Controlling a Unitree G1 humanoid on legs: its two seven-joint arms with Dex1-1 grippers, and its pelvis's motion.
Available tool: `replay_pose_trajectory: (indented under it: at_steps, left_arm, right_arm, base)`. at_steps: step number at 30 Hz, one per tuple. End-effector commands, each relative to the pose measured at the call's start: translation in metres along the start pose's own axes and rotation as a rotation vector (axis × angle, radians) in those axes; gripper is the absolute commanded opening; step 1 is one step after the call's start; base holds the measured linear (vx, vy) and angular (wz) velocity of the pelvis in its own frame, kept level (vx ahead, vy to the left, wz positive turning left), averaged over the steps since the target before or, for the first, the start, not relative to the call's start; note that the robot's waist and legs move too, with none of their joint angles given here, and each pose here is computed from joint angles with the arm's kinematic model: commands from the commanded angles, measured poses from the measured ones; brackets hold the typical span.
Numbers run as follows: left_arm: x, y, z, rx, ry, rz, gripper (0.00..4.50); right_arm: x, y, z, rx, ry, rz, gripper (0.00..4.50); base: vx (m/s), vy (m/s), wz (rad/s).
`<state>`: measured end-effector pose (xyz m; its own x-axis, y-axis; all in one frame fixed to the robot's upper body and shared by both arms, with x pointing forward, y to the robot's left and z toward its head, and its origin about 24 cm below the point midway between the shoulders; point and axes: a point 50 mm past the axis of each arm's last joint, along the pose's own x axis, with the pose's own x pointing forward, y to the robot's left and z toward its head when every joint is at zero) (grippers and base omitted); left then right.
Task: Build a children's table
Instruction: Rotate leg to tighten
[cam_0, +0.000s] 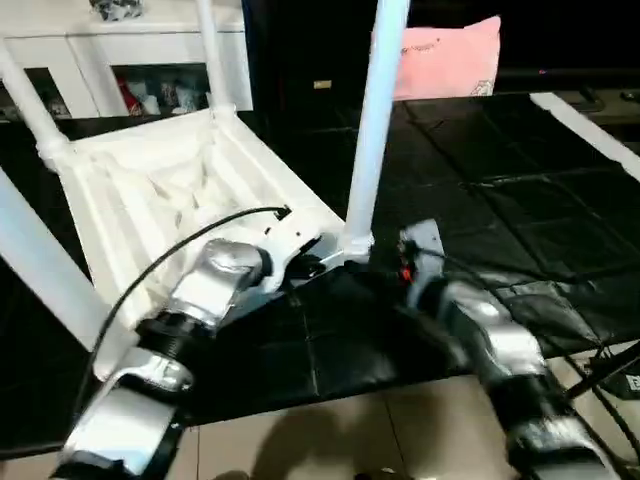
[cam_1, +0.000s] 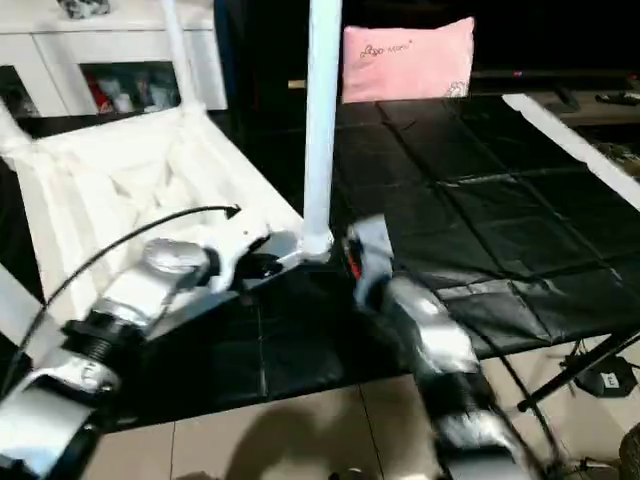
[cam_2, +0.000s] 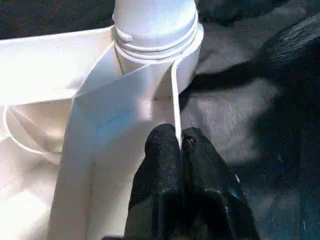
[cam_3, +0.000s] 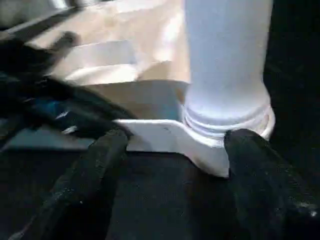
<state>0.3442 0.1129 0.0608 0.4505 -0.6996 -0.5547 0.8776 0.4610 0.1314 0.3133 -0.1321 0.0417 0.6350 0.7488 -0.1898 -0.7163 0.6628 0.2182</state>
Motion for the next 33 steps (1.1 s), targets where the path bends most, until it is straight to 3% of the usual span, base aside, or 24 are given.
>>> replay_pose_trajectory:
  at_steps: [1,8,10,14,19,20,22,25,33]
  left_arm:
    - [-0.006,-0.005,0.001,0.087,-0.011,-0.119,0.0]
    - [-0.017,-0.01,-0.002,0.161,-0.013,-0.323,0.0]
    - [-0.019,-0.011,-0.002,0.183,-0.01,-0.378,0.0]
    - [-0.021,-0.015,0.0,0.224,0.007,-0.468,0.0]
    - [-0.021,-0.024,0.002,0.296,0.04,-0.593,0.0]
    - [-0.021,-0.026,0.003,0.31,0.044,-0.614,0.0]
    - [-0.021,-0.027,0.004,0.325,0.046,-0.633,0.0]
    - [-0.021,-0.028,0.006,0.334,0.047,-0.642,0.0]
    - [-0.021,-0.029,0.006,0.341,0.043,-0.657,0.0]
  right_arm:
    - [-0.016,-0.003,0.018,-0.061,-0.035,0.097,3.69]
    - [-0.043,-0.012,0.029,-0.175,0.053,0.239,4.42]
    - [-0.047,-0.013,0.032,-0.228,0.084,0.282,4.42]
    - [-0.046,-0.008,0.032,-0.29,0.115,0.369,4.42]
    - [-0.038,-0.001,0.029,-0.277,0.156,0.499,4.42]
    - [-0.036,0.0,0.028,-0.27,0.168,0.525,4.16]
    - [-0.034,0.001,0.026,-0.262,0.182,0.553,4.16]
    - [-0.033,0.002,0.023,-0.256,0.21,0.585,3.73]
    - [-0.032,0.003,0.018,-0.26,0.249,0.645,3.24]
  base:
    - [0.0,0.0,0.0]
    - [0.0,0.0,0.0]
    - [0.0,0.0,0.0]
    - [0.0,0.0,0.0]
    - [0.0,0.0,0.0]
    - [0.0,0.0,0.0]
    - [0.0,0.0,0.0]
    - [0.0,0.0,0.0]
    - [0.0,0.0,0.0]
